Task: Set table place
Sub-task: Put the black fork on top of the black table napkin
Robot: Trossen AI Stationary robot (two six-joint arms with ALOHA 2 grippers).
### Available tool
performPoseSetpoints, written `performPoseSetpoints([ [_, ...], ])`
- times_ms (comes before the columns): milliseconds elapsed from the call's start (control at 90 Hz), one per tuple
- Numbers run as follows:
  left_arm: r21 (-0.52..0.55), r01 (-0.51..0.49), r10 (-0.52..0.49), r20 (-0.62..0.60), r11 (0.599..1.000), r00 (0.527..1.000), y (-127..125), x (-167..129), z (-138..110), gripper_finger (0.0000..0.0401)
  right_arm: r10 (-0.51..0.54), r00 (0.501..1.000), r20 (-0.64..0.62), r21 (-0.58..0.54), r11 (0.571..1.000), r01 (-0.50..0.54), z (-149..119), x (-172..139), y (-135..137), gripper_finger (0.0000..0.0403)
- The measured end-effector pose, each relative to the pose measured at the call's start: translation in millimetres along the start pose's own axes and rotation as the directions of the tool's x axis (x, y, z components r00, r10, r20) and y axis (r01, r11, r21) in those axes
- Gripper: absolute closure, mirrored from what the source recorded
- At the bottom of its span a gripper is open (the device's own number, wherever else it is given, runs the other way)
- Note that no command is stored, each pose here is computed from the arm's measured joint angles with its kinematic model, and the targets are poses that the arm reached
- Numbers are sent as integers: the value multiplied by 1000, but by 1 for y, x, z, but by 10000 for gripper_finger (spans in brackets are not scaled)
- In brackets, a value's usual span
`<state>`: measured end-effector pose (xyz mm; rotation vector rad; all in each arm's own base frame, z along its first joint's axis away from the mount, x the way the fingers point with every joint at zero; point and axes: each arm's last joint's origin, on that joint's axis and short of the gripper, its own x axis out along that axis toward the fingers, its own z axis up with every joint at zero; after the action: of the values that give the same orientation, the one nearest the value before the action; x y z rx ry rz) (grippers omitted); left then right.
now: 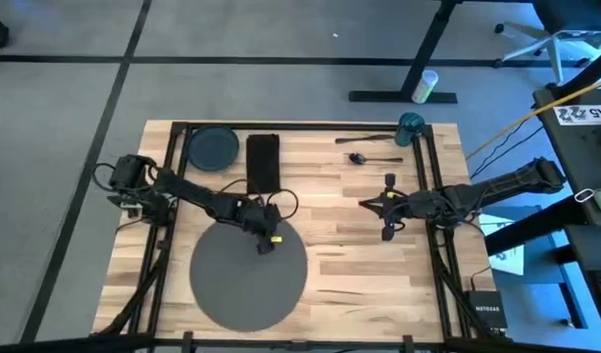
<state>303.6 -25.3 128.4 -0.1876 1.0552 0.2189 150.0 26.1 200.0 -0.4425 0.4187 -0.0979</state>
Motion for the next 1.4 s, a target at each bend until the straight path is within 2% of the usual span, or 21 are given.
performPoseSetpoints([
  [200, 180, -69, 104, -193, 981, 976, 14, -33, 22, 401, 1, 1000, -1, 0, 1000, -1, 0, 0, 0, 403],
  [356, 323, -122, 249, -388, 938, 887, 37, -65, 25, 401, 7, 1000, -1, -1, 1000, -7, 0, 0, 0, 403],
  [567, 366, -115, 311, -538, 923, 783, 73, -71, 13, 401, 33, 999, 5, 18, 999, -33, 0, 0, 1, 403],
  [689, 372, -100, 313, -574, 923, 757, 91, -68, 6, 397, 91, 996, 24, 17, 996, -92, 0, 0, 3, 403],
  [1122, 438, 14, 292, -623, 899, 726, 117, -55, -17, 321, 112, 993, 31, 20, 993, -113, 1, 0, 3, 403],
  [1400, 446, 12, 288, -598, 895, 747, 125, -43, -29, 299, 110, 993, 31, 20, 994, -111, 1, 0, 3, 403],
])
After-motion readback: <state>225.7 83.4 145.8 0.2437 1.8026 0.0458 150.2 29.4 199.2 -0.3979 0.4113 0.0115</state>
